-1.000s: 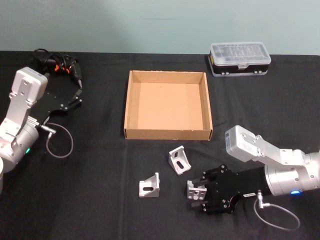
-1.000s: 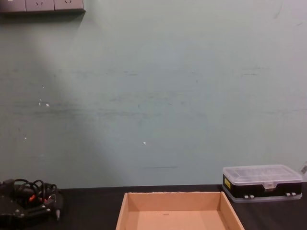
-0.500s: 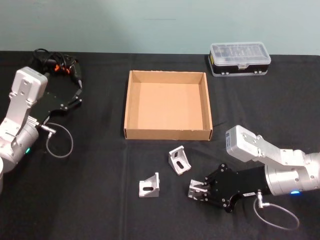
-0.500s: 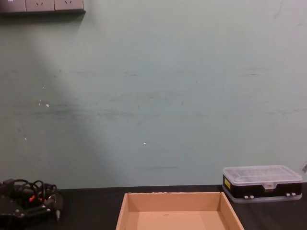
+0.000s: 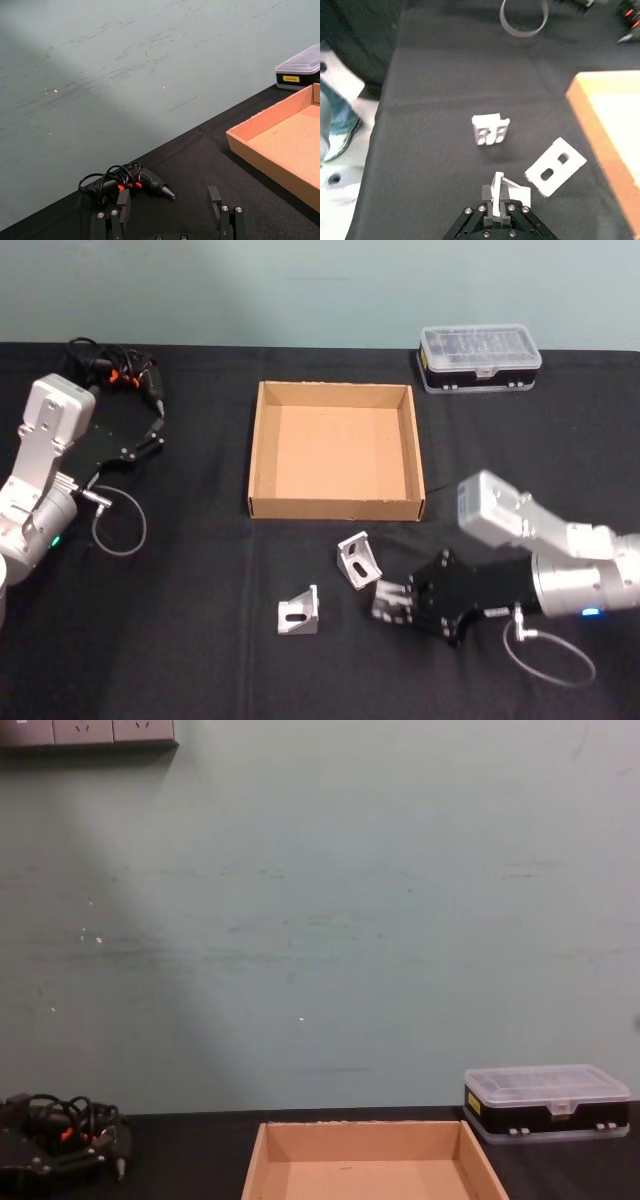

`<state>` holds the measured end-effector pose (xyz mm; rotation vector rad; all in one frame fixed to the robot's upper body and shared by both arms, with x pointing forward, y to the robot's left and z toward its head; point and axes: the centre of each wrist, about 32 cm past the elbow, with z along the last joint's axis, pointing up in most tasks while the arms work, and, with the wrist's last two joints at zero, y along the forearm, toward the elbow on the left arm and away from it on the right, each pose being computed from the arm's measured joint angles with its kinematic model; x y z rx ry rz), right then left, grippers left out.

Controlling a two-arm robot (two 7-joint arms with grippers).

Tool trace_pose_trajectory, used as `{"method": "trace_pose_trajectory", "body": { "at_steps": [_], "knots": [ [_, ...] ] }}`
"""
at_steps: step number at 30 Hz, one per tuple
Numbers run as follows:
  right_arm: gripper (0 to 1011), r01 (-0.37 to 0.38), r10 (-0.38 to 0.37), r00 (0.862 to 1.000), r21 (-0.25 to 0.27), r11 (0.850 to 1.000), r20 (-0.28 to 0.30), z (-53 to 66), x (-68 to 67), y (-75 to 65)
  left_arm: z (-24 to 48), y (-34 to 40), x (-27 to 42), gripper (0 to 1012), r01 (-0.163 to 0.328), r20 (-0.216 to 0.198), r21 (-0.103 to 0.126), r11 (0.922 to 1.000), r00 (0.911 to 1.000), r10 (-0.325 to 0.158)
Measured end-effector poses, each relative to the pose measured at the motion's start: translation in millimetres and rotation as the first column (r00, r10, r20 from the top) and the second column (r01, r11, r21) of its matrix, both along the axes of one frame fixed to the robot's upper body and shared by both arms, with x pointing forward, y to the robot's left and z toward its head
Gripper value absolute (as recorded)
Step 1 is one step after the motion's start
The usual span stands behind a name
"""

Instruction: Use one hand to pick up the angle iron from the table and place it into the box.

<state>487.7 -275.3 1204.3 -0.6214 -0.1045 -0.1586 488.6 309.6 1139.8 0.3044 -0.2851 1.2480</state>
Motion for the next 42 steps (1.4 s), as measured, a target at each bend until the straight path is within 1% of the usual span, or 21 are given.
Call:
{"method": "trace_pose_trajectory", "body": {
  "at_steps": [1,3,6,9,10,12,13,14,15,16,17,19,20,23,24,26,28,29,30,33,42],
  "knots": [
    [86,0.015,-0.015,1.0,0.033,0.999,0.014,6.9,1.8,-0.7,0.0,0.0,0.0,1000,0.0,0.0,0.0,1.0,1.0,0.0],
    [86,0.034,-0.037,0.999,0.078,0.996,0.034,15.7,4.5,-1.4,0.0,0.0,0.0,1000,0.0,0.0,0.0,1.0,1.0,0.0],
    [86,0.061,-0.07,0.996,0.126,0.99,0.061,25.6,8.8,-2.1,0.0,0.0,0.0,1000,0.0,0.0,0.0,1.0,1.0,0.0],
    [86,0.102,-0.122,0.987,0.184,0.978,0.101,36.8,16.2,-1.7,0.0,0.0,0.0,1000,0.0,0.0,0.0,1.0,1.0,0.0],
    [86,0.13,-0.158,0.98,0.207,0.97,0.124,40.6,21.1,-1.2,0.0,0.0,0.0,1000,0.0,0.0,0.0,1.0,1.0,0.0],
    [86,0.162,-0.198,0.969,0.231,0.959,0.145,43.6,26.6,0.3,0.0,0.0,0.0,1000,0.0,0.0,0.0,1.0,1.0,0.0],
    [86,0.193,-0.238,0.958,0.25,0.949,0.163,45.2,32.7,2.0,0.0,0.0,0.0,1000,0.0,0.0,0.0,1.0,1.0,0.0],
    [86,0.193,-0.238,0.958,0.25,0.949,0.163,45.2,32.7,2.0,0.0,0.0,0.0,1000,0.0,0.0,0.0,1.0,1.0,0.0],
    [86,0.228,-0.28,0.943,0.266,0.937,0.179,45.2,40.3,4.9,0.0,0.0,0.0,1000,0.0,0.0,0.0,1.0,1.0,0.0],
    [86,0.239,-0.293,0.938,0.271,0.933,0.183,45.1,43.1,5.9,0.0,0.0,0.0,1000,0.0,0.0,0.0,1.0,1.0,0.0],
    [86,0.261,-0.321,0.927,0.278,0.924,0.194,44.7,50.2,9.0,0.0,0.0,0.0,1000,0.0,0.0,0.0,1.0,1.0,0.0],
    [86,0.279,-0.34,0.919,0.283,0.918,0.199,43.5,57.1,11.3,0.0,0.0,0.0,1000,0.0,0.0,0.0,1.0,1.0,0.0],
    [86,0.289,-0.352,0.914,0.282,0.915,0.203,42.0,63.5,14.3,0.0,0.0,0.0,1000,0.0,0.0,0.0,1.0,1.0,0.0],
    [87,0.302,-0.36,0.909,0.268,0.915,0.207,37.6,75.0,20.3,0.0,0.0,0.0,1000,0.0,0.0,0.0,1.0,1.0,0.0],
    [87,0.302,-0.36,0.909,0.268,0.915,0.207,37.6,75.0,20.3,0.0,0.0,0.0,1000,0.0,0.0,0.0,1.0,1.0,0.0],
    [86,0.306,-0.358,0.911,0.246,0.92,0.206,30.9,85.1,27.1,0.0,0.0,0.0,1000,0.0,0.0,0.0,1.0,1.0,0.0],
    [86,0.306,-0.354,0.913,0.232,0.923,0.204,27.0,89.8,30.3,0.0,0.0,0.0,1000,0.0,0.0,0.0,1.0,1.0,0.0],
    [86,0.308,-0.351,0.915,0.217,0.926,0.198,22.1,94.2,32.7,0.0,0.0,0.0,1000,0.0,0.0,0.0,1.0,1.0,0.0],
    [86,0.308,-0.351,0.915,0.217,0.926,0.198,22.1,94.2,32.7,0.0,0.0,0.0,1000,0.0,0.0,0.0,1.0,1.0,0.0],
    [86,0.314,-0.345,0.921,0.183,0.932,0.18,10.3,104.3,39.1,0.0,0.0,0.0,1000,0.0,0.0,0.0,1.0,1.0,0.0],
    [86,0.317,-0.335,0.929,0.131,0.939,0.154,-5.2,114.1,44.8,0.0,0.0,0.0,1000,0.0,0.0,0.0,1.0,1.0,0.0]
  ]
}}
